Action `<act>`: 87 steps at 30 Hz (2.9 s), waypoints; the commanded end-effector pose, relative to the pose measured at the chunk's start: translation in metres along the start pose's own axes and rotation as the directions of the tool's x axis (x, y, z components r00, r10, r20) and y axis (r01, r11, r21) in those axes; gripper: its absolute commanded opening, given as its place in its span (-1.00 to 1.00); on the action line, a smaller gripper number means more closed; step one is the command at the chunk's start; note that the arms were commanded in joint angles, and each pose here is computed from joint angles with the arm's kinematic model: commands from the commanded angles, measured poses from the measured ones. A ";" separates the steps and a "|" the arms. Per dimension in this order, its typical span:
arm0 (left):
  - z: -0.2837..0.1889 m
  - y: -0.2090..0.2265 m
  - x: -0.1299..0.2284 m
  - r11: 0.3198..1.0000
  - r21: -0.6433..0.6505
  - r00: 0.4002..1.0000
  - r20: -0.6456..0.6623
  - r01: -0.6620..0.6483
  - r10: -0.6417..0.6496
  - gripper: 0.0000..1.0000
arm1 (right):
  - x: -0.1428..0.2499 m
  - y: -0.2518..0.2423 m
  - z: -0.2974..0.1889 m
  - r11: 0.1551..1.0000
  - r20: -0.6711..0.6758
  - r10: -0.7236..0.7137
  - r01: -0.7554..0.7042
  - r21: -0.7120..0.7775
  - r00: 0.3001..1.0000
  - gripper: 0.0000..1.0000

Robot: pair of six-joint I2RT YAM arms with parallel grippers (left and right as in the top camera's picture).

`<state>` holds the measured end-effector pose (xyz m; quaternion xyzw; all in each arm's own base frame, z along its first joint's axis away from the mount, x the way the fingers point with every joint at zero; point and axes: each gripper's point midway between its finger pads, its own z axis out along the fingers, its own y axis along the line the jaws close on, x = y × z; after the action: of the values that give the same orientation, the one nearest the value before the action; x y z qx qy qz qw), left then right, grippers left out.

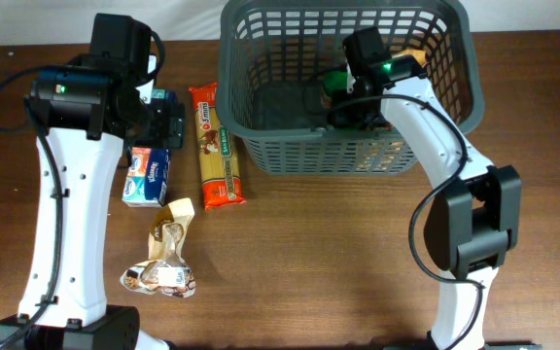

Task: Pack container
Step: 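Lower the second jar into the basket and release it, then reach the left gripper to the red spaghetti pack and grasp it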

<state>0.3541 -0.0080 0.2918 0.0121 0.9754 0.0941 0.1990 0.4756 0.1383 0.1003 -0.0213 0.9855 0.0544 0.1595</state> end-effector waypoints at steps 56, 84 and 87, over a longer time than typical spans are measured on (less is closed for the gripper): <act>0.002 -0.009 -0.026 0.999 0.050 0.995 0.095 -0.012 0.007 0.98 | 0.077 -0.348 -0.292 0.581 0.320 0.744 -0.804 0.124 0.587 0.98; 0.248 -0.125 0.008 0.933 0.353 0.914 -0.397 0.069 0.082 0.96 | 0.097 -0.346 -0.252 0.561 0.183 0.791 -0.812 0.163 0.583 0.98; 0.271 -0.136 0.021 0.925 0.371 0.892 -0.442 0.084 0.096 0.93 | 0.097 -0.347 -0.252 0.561 0.183 0.791 -0.812 0.163 0.583 0.98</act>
<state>0.4484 -0.0826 0.0468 0.0325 0.9973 -0.0655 -0.0014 0.3243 -0.2372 0.2756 0.4458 0.8797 0.0037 0.1655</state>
